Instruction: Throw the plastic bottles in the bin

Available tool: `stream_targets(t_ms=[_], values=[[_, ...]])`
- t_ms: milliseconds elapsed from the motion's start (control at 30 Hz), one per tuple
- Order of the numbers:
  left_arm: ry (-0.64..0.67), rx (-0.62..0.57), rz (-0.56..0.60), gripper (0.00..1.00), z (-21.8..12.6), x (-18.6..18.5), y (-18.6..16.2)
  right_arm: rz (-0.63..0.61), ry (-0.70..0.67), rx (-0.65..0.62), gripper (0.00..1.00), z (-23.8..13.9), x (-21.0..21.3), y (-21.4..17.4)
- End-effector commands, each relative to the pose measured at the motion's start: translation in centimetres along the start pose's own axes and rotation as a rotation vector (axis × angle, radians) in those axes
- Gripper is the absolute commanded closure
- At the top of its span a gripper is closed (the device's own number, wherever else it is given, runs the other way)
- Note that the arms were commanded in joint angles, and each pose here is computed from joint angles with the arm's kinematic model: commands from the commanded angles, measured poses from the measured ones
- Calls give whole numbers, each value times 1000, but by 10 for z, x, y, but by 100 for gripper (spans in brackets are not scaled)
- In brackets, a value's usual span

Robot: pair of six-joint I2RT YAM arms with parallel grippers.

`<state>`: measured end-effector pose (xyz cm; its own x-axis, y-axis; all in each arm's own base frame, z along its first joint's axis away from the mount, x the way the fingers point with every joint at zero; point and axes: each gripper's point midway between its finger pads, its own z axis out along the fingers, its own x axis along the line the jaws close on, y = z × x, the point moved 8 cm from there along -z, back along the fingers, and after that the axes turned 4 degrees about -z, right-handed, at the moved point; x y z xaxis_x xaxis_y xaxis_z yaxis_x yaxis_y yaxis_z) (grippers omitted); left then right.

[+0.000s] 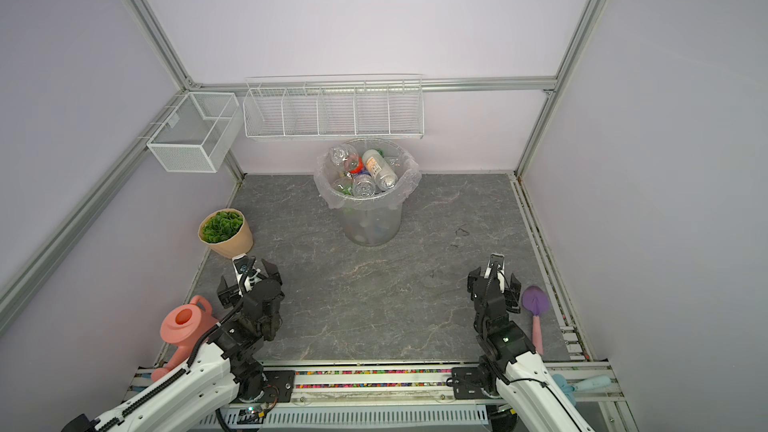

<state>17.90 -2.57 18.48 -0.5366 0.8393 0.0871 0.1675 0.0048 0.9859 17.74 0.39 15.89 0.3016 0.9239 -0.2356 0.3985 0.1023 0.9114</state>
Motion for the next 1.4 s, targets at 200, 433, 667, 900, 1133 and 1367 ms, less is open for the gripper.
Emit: stream_targets(t_ms=[200, 433, 667, 900, 1133, 1367], values=[[-5, 3, -4, 1, 7, -6, -1, -13, -1, -34, 12, 9, 7, 6], [-7, 6, -24, 1, 13, -7, 1, -31, 9, -38, 12, 17, 13, 9], [-5, 16, -11, 1, 20, -10, -2, -35, 14, -32, 11, 26, 17, 12], [-1, 17, -20, 1, 27, -12, -2, -32, 15, -27, 11, 35, 18, 15], [24, 16, -31, 2, 35, -16, -1, -35, 14, -23, 11, 42, 19, 17], [61, 10, -23, 2, 42, -23, 0, -34, 16, -20, 12, 48, 20, 18]])
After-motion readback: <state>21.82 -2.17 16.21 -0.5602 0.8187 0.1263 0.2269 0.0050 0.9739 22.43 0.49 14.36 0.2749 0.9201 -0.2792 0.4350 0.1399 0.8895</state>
